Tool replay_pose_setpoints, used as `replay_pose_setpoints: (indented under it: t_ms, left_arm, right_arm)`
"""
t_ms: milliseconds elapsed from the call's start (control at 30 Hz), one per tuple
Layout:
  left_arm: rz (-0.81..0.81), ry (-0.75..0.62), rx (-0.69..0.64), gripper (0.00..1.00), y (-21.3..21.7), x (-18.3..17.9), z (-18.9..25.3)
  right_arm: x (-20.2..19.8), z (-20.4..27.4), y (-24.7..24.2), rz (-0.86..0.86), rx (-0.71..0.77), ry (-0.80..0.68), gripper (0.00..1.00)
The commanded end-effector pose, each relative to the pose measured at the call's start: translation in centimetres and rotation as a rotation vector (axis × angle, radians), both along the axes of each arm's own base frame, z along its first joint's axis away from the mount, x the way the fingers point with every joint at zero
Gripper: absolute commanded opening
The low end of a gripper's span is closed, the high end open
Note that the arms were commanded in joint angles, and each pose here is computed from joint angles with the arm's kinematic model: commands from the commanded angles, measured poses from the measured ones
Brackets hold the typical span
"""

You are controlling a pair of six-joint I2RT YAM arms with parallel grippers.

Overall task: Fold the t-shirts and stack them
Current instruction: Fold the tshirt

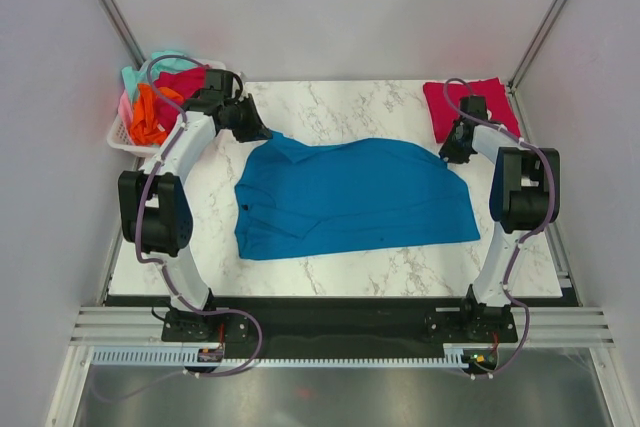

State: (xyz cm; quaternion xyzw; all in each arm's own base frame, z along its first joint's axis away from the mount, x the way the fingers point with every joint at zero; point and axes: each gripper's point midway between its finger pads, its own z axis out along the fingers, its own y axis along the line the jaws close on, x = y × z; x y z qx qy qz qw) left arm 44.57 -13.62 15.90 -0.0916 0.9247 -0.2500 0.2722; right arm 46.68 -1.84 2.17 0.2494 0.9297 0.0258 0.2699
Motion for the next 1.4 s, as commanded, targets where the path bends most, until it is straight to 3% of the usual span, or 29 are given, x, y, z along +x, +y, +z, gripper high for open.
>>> replay_pose_setpoints:
  t_ms: [0, 133, 533, 867, 900, 933, 967, 1067, 1367]
  left_arm:
    - [-0.039, -0.049, -0.004, 0.03, -0.2, 0.1, 1.3]
    - [-0.039, -0.045, -0.005, 0.02, -0.2, 0.1, 1.1]
    - [-0.027, -0.04, 0.001, 0.02, 0.4, 0.2, 0.9]
    - [-0.023, -0.042, -0.008, 0.02, 0.5, 0.3, 1.1]
    - [-0.023, -0.042, -0.008, 0.02, 0.5, 0.3, 1.0]
    - [-0.023, -0.042, -0.008, 0.02, 0.5, 0.3, 1.0]
    - [-0.024, -0.04, -0.011, 0.02, 0.4, 0.3, 1.0]
    - [-0.028, -0.04, -0.018, 0.02, 0.3, 0.2, 1.1]
    - [-0.03, -0.039, -0.023, 0.02, 0.2, 0.2, 1.1]
  right_arm:
    - [-0.7, -1.5, 0.3, -0.011, 0.024, 0.023, 0.3]
    - [-0.6, -1.3, 0.5, -0.004, 0.029, 0.012, 0.0]
    - [3.8, 6.4, -0.5, -0.022, -0.004, -0.176, 0.0]
    - [3.7, 9.4, -1.6, -0.048, -0.011, -0.243, 0.0]
    - [3.5, 9.1, -1.6, -0.048, -0.01, -0.231, 0.04]
    - [3.0, 8.5, -1.6, -0.05, -0.009, -0.205, 0.15]
    - [2.7, 8.3, -1.6, -0.046, -0.009, -0.196, 0.43]
    - [1.5, 6.6, -1.3, -0.037, -0.002, -0.157, 0.6]
    - [0.7, 2.4, -0.2, -0.015, 0.048, -0.093, 0.61]
